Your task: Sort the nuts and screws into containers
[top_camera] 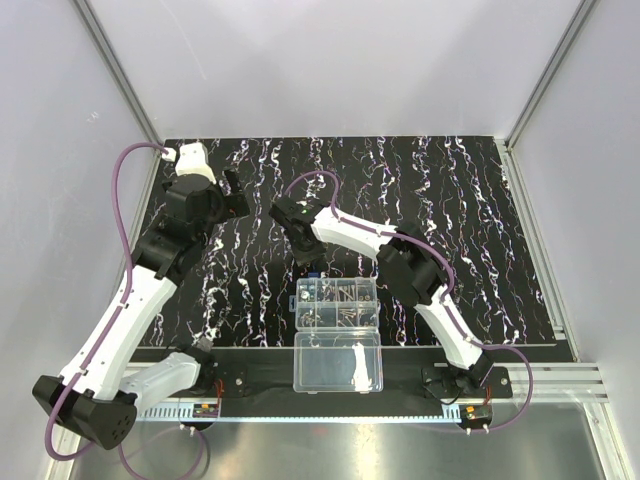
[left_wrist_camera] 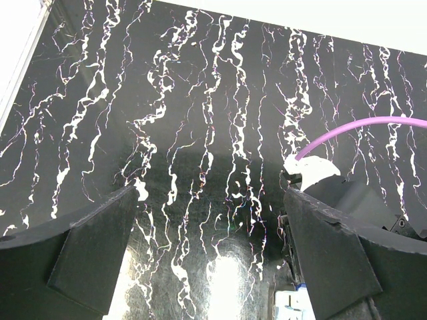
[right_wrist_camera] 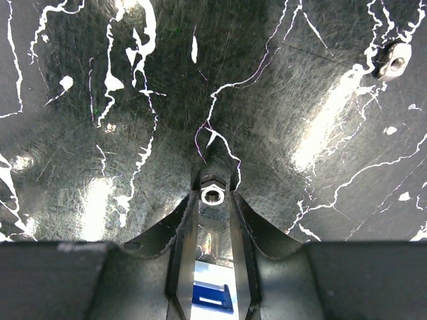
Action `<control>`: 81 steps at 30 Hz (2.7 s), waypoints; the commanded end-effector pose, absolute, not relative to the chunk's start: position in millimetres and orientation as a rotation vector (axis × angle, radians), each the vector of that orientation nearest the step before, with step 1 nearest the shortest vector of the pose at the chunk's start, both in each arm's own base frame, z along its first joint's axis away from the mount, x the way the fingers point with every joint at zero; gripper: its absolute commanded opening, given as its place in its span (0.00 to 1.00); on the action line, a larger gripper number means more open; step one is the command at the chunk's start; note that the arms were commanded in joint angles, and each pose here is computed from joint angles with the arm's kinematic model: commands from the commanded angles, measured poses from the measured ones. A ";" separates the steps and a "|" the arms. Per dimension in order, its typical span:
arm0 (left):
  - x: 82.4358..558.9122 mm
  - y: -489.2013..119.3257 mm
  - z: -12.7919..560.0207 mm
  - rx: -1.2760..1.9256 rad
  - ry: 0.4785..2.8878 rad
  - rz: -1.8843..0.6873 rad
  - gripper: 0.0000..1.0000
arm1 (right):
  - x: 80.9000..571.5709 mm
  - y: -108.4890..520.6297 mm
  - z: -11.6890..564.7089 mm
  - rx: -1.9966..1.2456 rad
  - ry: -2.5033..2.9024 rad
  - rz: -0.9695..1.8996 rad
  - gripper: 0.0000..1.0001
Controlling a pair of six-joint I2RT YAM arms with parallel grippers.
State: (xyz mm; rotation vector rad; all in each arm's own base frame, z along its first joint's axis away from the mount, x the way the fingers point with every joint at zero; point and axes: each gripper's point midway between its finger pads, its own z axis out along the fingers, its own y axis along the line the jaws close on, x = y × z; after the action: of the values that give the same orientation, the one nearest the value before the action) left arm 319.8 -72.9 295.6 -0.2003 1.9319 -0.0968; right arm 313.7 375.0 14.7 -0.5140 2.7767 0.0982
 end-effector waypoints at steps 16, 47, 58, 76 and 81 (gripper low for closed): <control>324.0 -71.1 323.5 -0.216 1.838 -0.113 0.99 | 322.3 379.5 25.3 -0.564 2.700 0.083 0.05; 322.4 -47.0 331.6 -0.297 1.805 -0.053 0.99 | 181.0 378.5 108.6 -0.704 2.603 0.426 0.02; 322.3 -49.9 331.1 -0.289 1.801 -0.073 0.99 | 183.5 395.3 90.1 -0.738 2.597 0.435 0.03; 319.5 -48.0 335.6 -0.292 1.786 -0.073 0.99 | 162.3 392.1 77.0 -0.777 2.667 0.401 0.17; 319.0 -47.9 336.9 -0.292 1.781 -0.075 0.99 | 168.4 388.6 81.4 -0.773 2.640 0.370 0.32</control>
State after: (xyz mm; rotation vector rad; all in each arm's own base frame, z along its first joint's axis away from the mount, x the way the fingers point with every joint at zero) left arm 316.9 -51.7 308.9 -0.2684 1.8771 -0.0564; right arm 167.0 386.8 73.8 -0.7750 2.6611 0.3773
